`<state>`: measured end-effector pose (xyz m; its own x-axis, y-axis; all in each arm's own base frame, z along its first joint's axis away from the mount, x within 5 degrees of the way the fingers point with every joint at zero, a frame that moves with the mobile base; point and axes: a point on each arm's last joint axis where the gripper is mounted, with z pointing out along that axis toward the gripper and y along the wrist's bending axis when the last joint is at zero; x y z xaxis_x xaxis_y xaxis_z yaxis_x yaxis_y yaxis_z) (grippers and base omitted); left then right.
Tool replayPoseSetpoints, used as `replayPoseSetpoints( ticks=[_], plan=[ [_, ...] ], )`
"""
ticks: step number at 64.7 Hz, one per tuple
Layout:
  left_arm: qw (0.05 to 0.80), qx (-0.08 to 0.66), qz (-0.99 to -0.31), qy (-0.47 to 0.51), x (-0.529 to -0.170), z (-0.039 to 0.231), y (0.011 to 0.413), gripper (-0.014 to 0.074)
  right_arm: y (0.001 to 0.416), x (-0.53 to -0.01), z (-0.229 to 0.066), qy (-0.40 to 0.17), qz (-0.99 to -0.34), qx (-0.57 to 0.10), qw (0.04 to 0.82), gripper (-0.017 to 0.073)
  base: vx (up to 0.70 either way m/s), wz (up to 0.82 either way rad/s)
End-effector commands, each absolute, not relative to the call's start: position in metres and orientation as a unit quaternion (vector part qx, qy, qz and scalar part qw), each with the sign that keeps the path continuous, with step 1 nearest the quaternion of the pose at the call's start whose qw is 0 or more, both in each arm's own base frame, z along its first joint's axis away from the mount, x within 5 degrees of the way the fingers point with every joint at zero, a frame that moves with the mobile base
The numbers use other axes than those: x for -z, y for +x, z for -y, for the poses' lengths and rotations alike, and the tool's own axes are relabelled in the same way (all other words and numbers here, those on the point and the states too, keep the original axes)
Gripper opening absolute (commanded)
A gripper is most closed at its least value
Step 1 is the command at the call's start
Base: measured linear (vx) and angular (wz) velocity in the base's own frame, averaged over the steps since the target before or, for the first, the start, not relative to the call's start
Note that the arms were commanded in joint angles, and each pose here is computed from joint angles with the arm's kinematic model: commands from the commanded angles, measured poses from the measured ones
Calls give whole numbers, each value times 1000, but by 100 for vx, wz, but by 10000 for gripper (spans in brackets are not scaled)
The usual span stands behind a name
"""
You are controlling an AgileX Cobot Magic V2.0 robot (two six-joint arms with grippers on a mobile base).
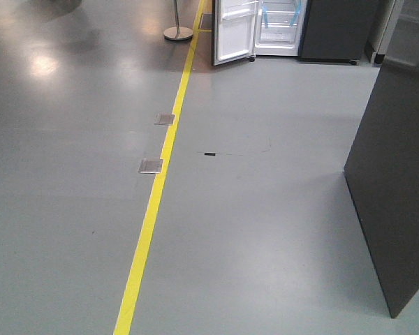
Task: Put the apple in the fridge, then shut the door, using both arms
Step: 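Drive the base along the yellow line toward the open refrigerator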
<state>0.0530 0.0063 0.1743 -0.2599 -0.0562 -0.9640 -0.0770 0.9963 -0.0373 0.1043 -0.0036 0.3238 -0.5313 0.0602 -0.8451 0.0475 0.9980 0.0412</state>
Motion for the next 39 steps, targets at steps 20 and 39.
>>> replayPoseSetpoints(
  ticks=[20,39],
  plan=[
    [631,-3,-775,-35,-175,-5,54,-5,107,-339,5,32,-848,-2,528,132,20,-6],
    [631,-3,-775,-35,-175,-5,54,-5,107,-339,5,32,-848,-2,528,132,23,-12]
  ],
)
